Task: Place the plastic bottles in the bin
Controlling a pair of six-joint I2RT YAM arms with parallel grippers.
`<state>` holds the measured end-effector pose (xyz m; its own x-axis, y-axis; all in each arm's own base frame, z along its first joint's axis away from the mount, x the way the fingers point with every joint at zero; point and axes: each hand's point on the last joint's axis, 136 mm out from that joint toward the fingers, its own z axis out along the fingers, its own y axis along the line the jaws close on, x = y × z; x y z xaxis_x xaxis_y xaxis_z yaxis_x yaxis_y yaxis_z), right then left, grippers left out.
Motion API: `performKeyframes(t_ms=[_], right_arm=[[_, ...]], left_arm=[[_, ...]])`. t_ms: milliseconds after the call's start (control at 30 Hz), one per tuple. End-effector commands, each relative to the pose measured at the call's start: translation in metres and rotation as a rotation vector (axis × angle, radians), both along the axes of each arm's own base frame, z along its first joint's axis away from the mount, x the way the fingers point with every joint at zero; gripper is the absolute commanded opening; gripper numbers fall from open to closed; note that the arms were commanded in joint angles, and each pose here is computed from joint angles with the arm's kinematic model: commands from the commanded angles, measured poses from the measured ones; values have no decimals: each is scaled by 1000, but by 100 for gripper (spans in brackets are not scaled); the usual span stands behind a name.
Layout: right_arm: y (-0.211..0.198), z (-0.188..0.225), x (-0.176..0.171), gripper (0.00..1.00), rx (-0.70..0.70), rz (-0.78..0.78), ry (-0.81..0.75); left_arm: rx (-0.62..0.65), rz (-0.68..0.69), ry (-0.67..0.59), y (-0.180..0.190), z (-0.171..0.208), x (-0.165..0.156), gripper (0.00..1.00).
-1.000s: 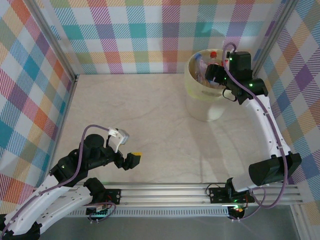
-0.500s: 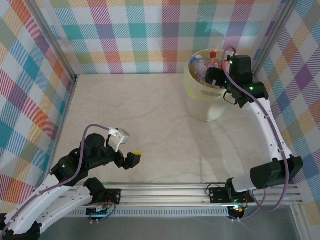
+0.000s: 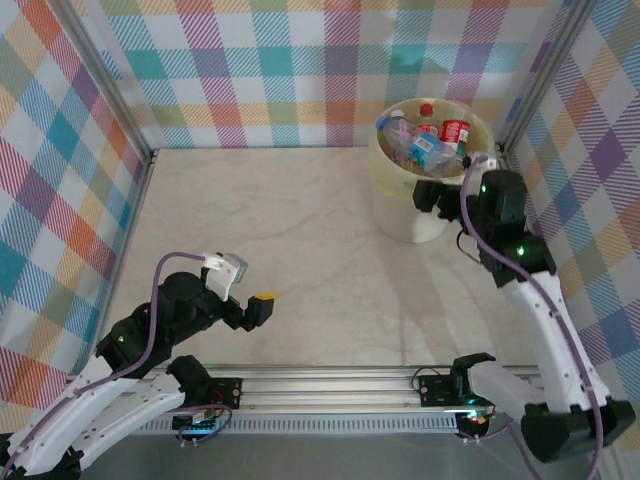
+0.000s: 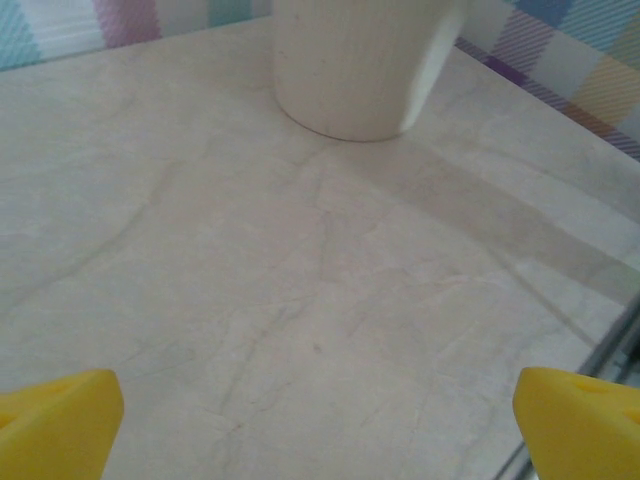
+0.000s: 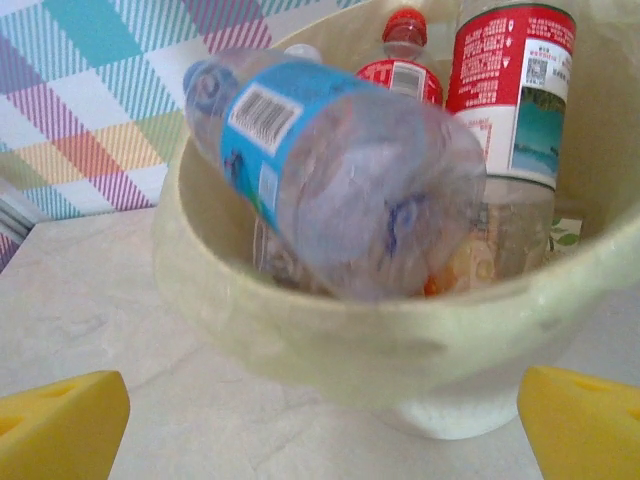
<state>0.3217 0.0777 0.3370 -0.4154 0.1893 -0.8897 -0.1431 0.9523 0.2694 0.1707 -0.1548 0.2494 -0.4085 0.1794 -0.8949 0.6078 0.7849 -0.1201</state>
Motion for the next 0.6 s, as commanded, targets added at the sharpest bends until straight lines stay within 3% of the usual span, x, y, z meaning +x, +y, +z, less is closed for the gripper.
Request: performKeyframes(t_ms=[0,367,567], right_arm=[[-1,11,-14,100,11,20,-146],[-20,-68,-26,100,10,-82,-85],[-34,-105,-30,100,-24,-151,-76]], left_arm=[[12,99,-66,14,5,12,100],[79,375,-100,61,8,29,100],[90,483,-73,69,-10,41,100]])
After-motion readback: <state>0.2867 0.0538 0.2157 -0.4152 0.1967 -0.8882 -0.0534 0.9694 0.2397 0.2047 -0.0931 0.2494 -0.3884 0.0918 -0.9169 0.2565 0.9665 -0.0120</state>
